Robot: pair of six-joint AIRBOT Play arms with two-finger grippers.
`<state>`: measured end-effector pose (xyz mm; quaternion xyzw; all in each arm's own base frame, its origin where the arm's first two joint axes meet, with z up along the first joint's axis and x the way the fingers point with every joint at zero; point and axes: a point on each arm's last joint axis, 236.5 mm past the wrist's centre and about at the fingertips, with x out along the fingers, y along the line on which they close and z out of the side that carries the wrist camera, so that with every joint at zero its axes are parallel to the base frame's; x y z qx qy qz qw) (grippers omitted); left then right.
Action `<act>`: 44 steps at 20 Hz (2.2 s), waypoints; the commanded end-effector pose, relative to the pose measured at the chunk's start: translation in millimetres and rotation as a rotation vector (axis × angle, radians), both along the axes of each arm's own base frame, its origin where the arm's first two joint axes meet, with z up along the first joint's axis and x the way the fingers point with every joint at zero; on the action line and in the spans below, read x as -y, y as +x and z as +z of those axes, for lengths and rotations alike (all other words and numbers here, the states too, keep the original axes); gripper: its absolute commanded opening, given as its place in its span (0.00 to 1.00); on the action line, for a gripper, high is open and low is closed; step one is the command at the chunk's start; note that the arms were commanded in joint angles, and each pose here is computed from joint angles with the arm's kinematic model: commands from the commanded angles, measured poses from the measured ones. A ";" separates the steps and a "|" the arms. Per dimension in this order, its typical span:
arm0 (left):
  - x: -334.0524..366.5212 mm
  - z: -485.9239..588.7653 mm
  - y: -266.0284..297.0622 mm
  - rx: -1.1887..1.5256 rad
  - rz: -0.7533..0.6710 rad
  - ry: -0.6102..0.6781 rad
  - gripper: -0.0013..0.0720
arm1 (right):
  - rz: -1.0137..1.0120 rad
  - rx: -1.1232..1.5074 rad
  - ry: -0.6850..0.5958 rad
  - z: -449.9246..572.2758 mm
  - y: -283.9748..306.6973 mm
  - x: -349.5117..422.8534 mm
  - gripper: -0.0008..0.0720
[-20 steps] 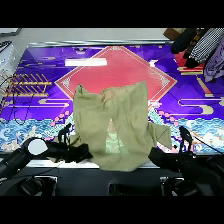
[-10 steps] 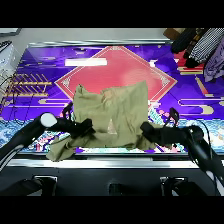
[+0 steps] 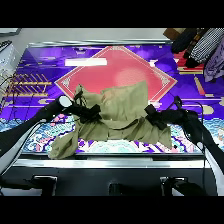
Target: Fold the clothes and pants, and hang the long-sleeved shirts on hangers.
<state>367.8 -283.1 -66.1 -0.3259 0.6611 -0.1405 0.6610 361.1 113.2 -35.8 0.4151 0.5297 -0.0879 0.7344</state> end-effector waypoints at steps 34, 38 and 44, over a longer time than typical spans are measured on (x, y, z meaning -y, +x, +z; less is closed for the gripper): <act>-263.0 94.9 21.9 0.157 -0.066 0.605 0.94 | 0.527 -0.173 -0.503 -47.3 -6.3 -48.5 0.56; -263.3 94.6 21.9 0.157 -0.066 0.606 0.94 | 0.511 -0.165 -0.549 -47.5 -0.8 -38.5 0.56; -263.3 94.6 21.7 0.156 -0.066 0.606 0.94 | 0.495 -0.174 -0.488 -61.1 -3.6 -58.1 0.39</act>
